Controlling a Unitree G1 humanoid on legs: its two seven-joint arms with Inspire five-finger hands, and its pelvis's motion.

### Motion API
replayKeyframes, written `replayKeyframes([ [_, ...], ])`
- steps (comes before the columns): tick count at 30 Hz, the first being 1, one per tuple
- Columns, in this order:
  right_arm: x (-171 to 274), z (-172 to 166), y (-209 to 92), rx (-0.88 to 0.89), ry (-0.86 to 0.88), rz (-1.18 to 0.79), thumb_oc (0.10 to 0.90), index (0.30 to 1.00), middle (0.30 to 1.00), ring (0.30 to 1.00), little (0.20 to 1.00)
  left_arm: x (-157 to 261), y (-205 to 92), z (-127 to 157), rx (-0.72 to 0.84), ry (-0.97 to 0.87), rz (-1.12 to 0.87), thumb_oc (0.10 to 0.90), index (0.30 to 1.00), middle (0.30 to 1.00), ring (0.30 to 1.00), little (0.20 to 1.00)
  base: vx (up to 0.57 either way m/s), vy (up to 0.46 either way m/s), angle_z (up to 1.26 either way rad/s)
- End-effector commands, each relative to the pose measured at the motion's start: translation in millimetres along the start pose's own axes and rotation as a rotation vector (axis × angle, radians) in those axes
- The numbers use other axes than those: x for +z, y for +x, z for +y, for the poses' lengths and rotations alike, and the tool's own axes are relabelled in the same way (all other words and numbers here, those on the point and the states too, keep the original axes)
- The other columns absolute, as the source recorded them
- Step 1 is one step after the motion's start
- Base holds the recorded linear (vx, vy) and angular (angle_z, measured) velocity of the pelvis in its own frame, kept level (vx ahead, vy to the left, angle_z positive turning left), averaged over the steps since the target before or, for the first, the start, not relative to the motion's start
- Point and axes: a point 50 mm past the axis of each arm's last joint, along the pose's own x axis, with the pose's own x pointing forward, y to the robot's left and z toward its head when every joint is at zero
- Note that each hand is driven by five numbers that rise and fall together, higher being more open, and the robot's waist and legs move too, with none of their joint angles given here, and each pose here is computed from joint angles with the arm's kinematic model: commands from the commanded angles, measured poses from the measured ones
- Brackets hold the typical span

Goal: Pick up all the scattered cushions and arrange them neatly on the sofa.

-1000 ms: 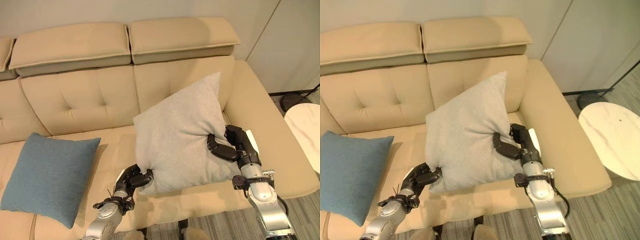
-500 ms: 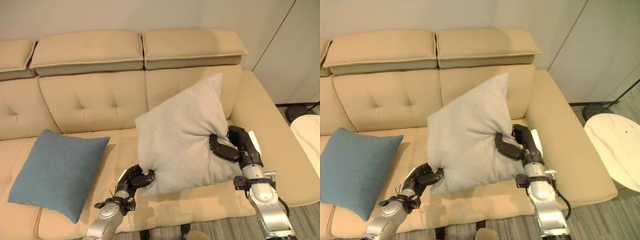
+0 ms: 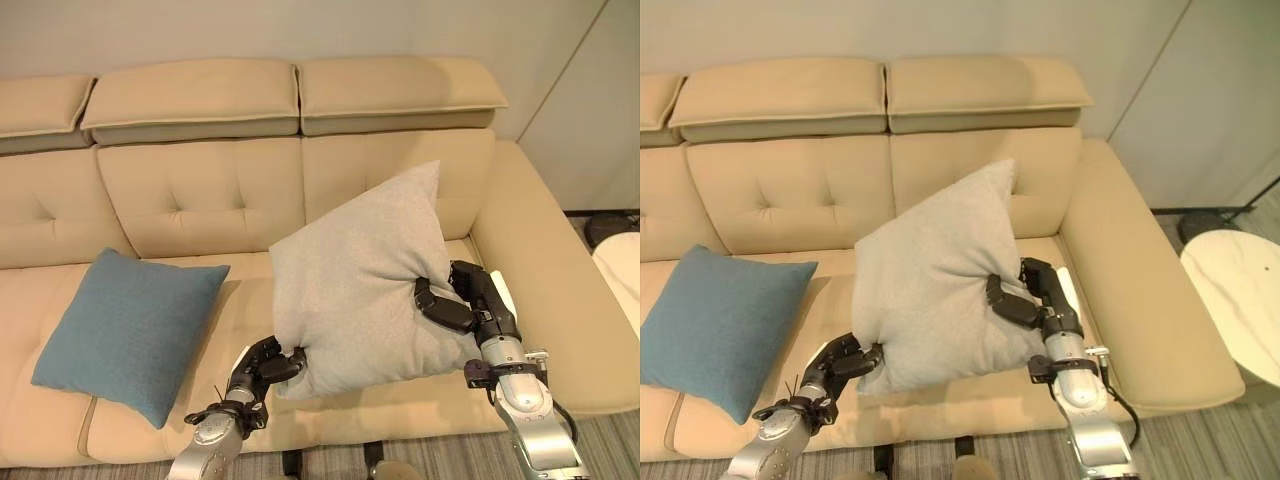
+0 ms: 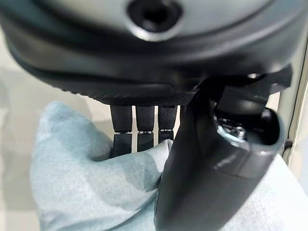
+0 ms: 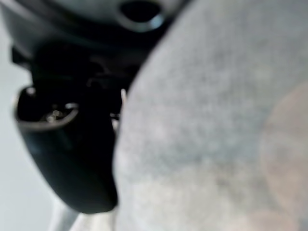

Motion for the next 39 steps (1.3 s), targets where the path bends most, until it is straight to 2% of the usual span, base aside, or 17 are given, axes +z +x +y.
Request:
replayKeyframes([
  [1,56.7,-0.9,13.6,-0.018,0.032,-0.322,0.4,0.3,0.3,0.3,0.3,89.4,5.0,-54.1,-0.253,-0.021,-0.456,0.4,0.3,0.3,0.3,0.3,0.1,-0.114,0.18],
  [11,48.8,-6.6,21.1,-0.087,-0.011,-0.292,0.4,0.3,0.3,0.3,0.3,120.5,10.5,-59.8,-0.201,0.084,-0.58,0.4,0.3,0.3,0.3,0.3,0.03,-0.069,0.09],
  [16,81.0,-3.8,52.3,-0.163,-0.015,-0.425,0.4,0.3,0.3,0.3,0.3,175.5,17.3,-91.9,-0.234,0.183,-0.782,0.4,0.3,0.3,0.3,0.3,-0.1,0.01,-0.06],
  [18,86.5,-3.1,57.8,-0.174,-0.015,-0.442,0.4,0.3,0.3,0.3,0.3,184.9,17.9,-97.2,-0.237,0.191,-0.814,0.4,0.3,0.3,0.3,0.3,-0.07,-0.007,-0.03],
  [19,102.7,-2.4,68.9,-0.209,-0.012,-0.497,0.4,0.3,0.3,0.3,0.3,206.1,18.0,-111.2,-0.253,0.202,-0.886,0.4,0.3,0.3,0.3,0.3,-0.11,-0.026,-0.01],
  [22,132.5,-3.3,85.2,-0.269,-0.017,-0.592,0.4,0.3,0.3,0.3,0.3,241.8,13.8,-130.0,-0.254,0.229,-1.011,0.4,0.3,0.3,0.3,0.3,-0.1,-0.038,-0.03],
  [25,168.5,-12.5,99.0,-0.361,-0.044,-0.701,0.4,0.3,0.3,0.3,0.3,278.9,3.4,-146.8,-0.238,0.248,-1.151,0.4,0.3,0.3,0.3,0.3,-0.06,-0.039,-0.01],
  [26,168.7,-12.5,99.1,-0.361,-0.044,-0.702,0.4,0.3,0.3,0.3,0.3,279.0,3.3,-146.8,-0.238,0.248,-1.152,0.4,0.3,0.3,0.3,0.3,-0.04,-0.038,0.01],
  [31,224.8,-32.7,114.2,-0.568,-0.098,-0.844,0.4,0.3,0.3,0.3,0.3,331.4,-18.6,-177.9,-0.203,0.262,-1.355,0.4,0.3,0.3,0.3,0.3,-0.01,-0.016,0.0],
  [39,254.5,-43.3,138.7,-0.647,-0.14,-0.801,0.4,0.3,0.3,0.3,0.3,372.8,-30.0,-201.1,-0.156,0.307,-1.439,0.4,0.3,0.3,0.3,0.3,0.0,-0.024,0.05],
])
